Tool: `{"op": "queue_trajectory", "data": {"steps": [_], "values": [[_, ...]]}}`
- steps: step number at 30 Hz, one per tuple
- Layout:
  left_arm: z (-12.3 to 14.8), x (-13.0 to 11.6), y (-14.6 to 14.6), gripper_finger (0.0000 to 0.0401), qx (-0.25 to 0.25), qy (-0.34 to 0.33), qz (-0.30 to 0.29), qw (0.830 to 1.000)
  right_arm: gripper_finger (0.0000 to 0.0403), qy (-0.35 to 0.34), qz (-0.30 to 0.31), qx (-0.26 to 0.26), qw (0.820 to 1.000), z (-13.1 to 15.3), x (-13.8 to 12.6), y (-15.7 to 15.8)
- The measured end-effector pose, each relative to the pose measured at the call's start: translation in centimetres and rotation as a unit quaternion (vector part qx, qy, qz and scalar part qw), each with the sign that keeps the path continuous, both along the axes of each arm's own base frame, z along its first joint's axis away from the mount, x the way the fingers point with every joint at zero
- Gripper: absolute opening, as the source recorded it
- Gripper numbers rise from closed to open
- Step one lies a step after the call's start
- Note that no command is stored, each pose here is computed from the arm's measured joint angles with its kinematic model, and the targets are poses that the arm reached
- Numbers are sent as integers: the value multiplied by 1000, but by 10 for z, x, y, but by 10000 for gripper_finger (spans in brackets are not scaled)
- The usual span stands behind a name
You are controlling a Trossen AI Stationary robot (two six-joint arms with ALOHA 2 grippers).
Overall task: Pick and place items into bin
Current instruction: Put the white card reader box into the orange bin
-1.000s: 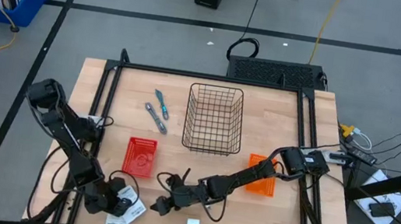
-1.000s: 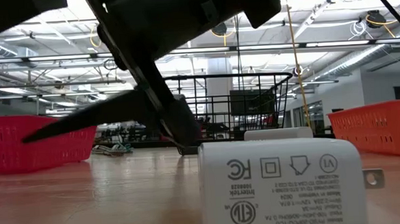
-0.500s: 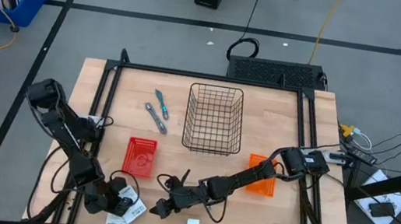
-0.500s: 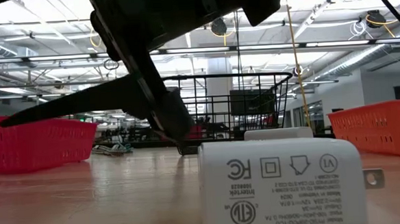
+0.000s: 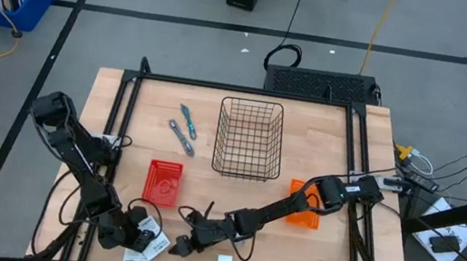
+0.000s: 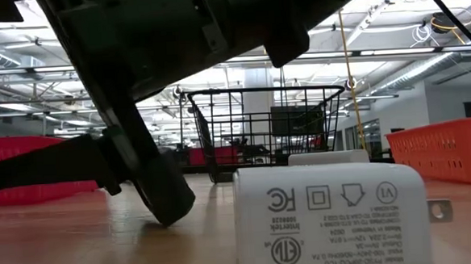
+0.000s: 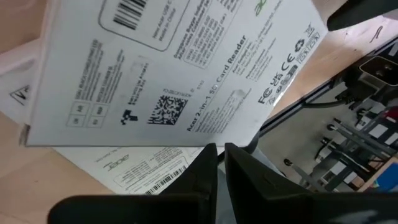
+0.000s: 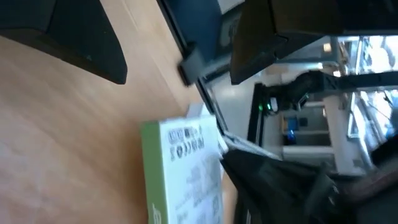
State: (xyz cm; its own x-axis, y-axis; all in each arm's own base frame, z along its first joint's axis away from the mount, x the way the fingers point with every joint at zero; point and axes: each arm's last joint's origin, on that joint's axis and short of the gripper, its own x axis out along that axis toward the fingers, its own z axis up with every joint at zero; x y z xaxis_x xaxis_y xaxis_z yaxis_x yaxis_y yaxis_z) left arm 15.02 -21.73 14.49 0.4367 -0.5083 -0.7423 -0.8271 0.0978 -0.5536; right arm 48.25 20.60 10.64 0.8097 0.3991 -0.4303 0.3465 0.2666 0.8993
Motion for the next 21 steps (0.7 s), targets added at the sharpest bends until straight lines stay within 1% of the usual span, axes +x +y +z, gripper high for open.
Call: {"op": "queue_trajectory", "data": {"steps": [7,9,11,14,16,19,21], "values": [[1,2,0,35,1,-12,11,1000,276,1,-20,-4,1000,-1,4,-9],[1,2,0,35,0,-13,12,1000,276,6,-19,-11,1000,3,7,-8],[1,3,0,35,-1,-15,12,1000,276,18,-15,-33,999,8,10,-6],[1,3,0,35,-1,-15,12,1000,276,37,-4,-83,996,16,13,-6],[1,3,0,35,0,-16,12,1000,276,25,-4,-96,995,23,17,-5],[1,3,1,35,4,-17,12,1000,276,-3,-21,-90,996,31,20,-5],[1,3,1,35,5,-18,11,1000,276,-3,-25,-92,995,31,20,-5]]}}
